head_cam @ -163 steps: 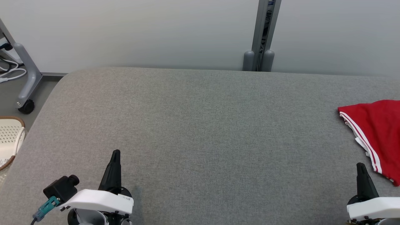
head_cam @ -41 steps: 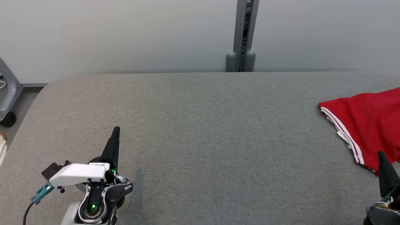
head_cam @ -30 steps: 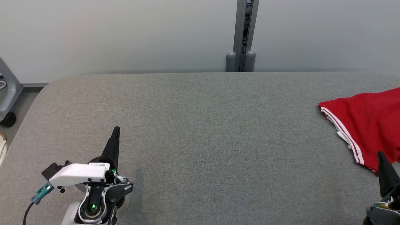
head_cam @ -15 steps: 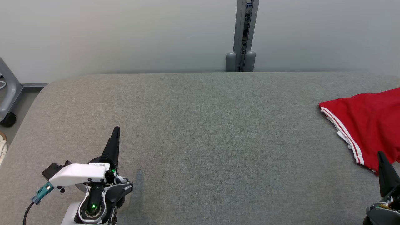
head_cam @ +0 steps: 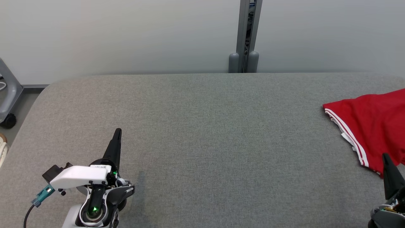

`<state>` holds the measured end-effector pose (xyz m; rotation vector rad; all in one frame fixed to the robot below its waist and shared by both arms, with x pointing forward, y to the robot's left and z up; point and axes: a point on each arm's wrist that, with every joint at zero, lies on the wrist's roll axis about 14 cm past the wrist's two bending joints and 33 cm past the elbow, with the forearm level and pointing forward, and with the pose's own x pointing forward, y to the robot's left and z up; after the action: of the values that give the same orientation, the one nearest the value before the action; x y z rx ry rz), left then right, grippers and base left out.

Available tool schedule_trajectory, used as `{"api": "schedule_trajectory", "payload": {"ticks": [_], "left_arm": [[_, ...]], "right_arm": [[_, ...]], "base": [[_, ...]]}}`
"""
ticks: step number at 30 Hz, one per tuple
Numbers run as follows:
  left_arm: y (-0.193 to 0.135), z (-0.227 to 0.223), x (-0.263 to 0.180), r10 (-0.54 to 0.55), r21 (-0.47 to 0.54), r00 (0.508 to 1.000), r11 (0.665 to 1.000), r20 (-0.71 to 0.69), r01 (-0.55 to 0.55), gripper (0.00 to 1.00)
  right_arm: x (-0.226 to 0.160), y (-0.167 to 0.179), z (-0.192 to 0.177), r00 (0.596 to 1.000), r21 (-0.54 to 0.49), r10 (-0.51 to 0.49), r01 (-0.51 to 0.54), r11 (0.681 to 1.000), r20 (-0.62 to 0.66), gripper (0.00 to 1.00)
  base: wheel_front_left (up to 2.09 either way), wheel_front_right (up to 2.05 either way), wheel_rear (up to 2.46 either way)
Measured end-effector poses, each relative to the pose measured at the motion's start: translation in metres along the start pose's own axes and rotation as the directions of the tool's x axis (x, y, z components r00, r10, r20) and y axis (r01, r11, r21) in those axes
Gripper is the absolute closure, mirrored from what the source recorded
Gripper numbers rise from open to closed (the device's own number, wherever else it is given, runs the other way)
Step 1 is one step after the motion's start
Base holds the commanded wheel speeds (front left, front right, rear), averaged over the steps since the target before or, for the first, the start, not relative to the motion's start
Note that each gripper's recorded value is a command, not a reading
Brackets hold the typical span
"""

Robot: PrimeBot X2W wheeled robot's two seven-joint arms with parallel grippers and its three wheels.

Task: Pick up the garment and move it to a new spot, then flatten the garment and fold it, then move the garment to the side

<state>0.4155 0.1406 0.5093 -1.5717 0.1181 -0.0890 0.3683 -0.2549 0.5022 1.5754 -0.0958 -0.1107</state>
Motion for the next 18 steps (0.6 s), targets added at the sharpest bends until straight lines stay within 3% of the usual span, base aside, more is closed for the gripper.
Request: {"api": "schedule_trajectory", "payload": {"ticks": [18], "left_arm": [[0.0001,0.0,0.0,0.0,0.0,1.0,1.0,0.0,0.0,1.0]], "right_arm": [[0.0001,0.0,0.0,1.0,0.0,0.0,0.0,1.0,0.0,1.0]], "base": [[0.0,0.0,0.0]]}}
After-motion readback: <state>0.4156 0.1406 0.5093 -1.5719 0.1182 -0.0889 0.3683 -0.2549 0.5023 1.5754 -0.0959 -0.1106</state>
